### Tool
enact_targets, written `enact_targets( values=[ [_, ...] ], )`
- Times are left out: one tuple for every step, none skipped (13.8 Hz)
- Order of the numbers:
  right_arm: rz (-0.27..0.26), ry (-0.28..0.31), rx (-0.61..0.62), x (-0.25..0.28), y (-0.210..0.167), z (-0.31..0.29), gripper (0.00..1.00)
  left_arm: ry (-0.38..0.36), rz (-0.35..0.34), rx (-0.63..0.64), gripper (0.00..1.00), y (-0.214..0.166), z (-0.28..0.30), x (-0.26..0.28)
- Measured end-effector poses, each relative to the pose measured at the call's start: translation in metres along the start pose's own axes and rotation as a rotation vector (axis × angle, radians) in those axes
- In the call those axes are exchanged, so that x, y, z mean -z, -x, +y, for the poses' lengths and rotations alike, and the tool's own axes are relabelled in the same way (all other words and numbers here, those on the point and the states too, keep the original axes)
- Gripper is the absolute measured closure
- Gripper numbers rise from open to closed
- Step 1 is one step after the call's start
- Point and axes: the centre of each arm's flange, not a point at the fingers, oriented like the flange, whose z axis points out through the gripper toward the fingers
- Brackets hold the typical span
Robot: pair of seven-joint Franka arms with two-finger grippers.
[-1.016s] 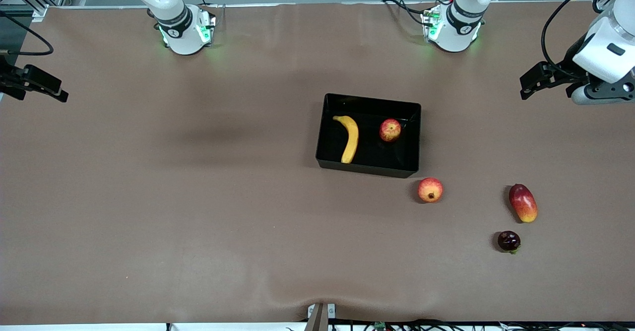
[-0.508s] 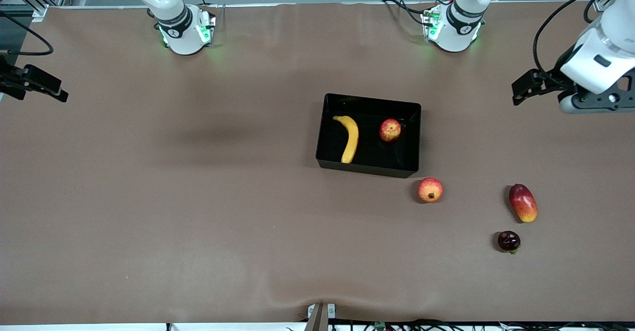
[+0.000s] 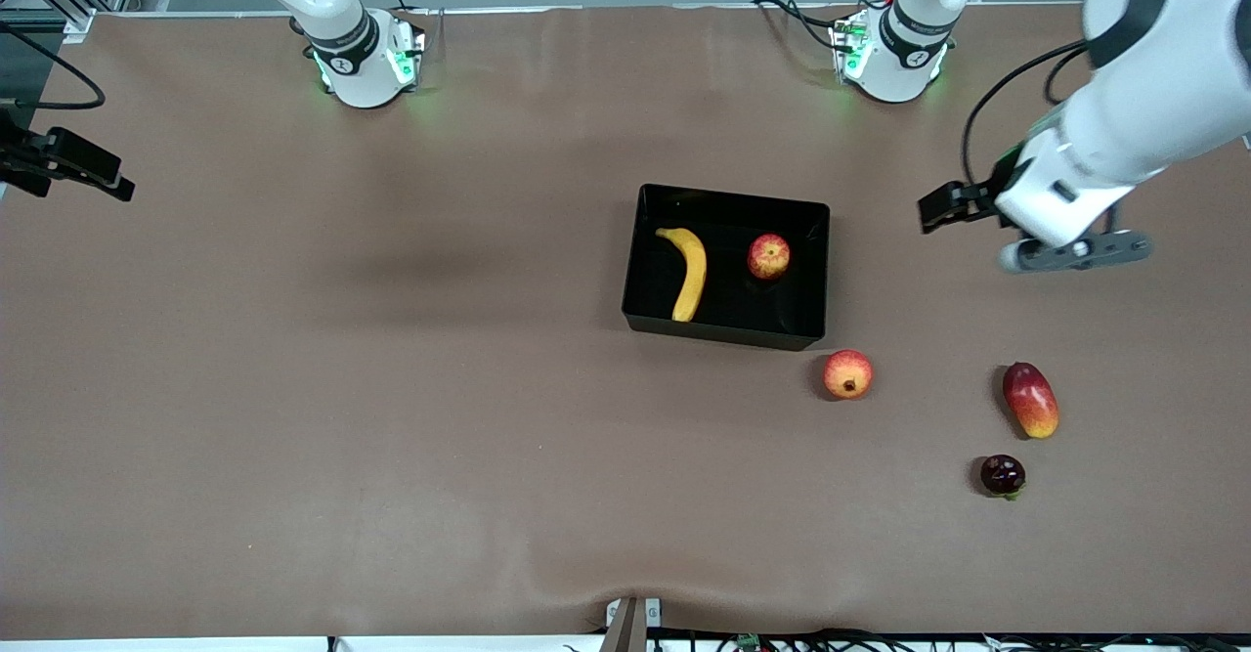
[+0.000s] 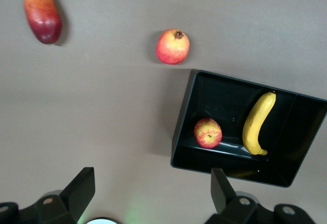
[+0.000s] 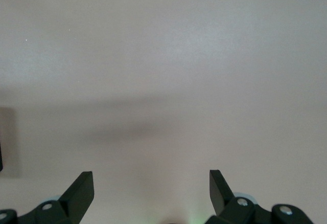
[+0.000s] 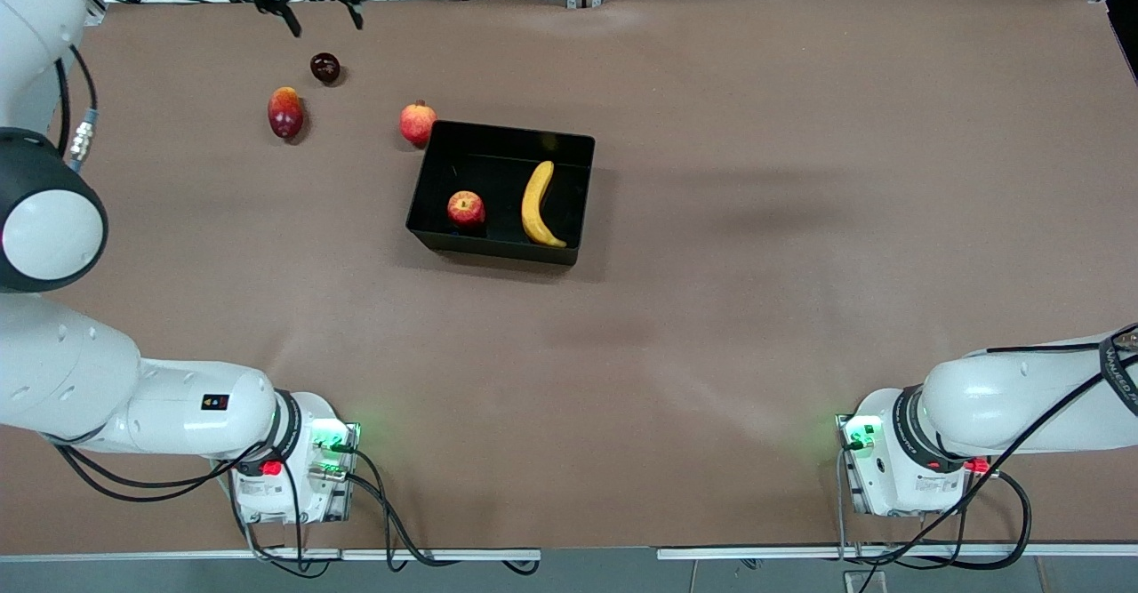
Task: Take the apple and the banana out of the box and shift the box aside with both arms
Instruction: 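Lower the left gripper into the box and grasp the red apple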
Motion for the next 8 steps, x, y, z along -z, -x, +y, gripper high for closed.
enact_targets(
  values=[
    [0.000,0.000,0.000,0.000,0.000,0.000,0.00,-0.001,-0.004,-0.002,0.00,-0.001,0.005,-0.014],
    [-0.001,0.000,0.000,0.000,0.000,0.000,0.00,-0.003,-0.008,0.004,0.00,-0.001,0.009,-0.029],
    [-0.001,0.000,0.000,0.000,0.000,0.000,0.00,-0.005,-0.010,0.017,0.00,0.000,0.013,-0.044],
    [-0.001,0.000,-0.001,-0.001,0.000,0.000,0.00,-0.005,-0.008,0.037,0.00,0.001,0.019,-0.059],
    [-0.002,0.000,-0.001,-0.001,0.000,0.000,0.00,-0.003,-0.001,0.060,0.00,0.004,0.026,-0.072],
    [-0.002,0.000,-0.001,-0.001,0.000,0.001,0.00,-0.001,0.007,0.082,0.00,0.006,0.034,-0.086],
    [-0.002,0.000,-0.001,-0.001,0.000,0.001,0.00,0.002,0.014,0.103,0.00,0.010,0.041,-0.100],
    [-0.003,0.000,-0.001,-0.001,0.000,0.001,0.00,0.005,0.021,0.121,0.00,0.014,0.049,-0.114]
  ],
)
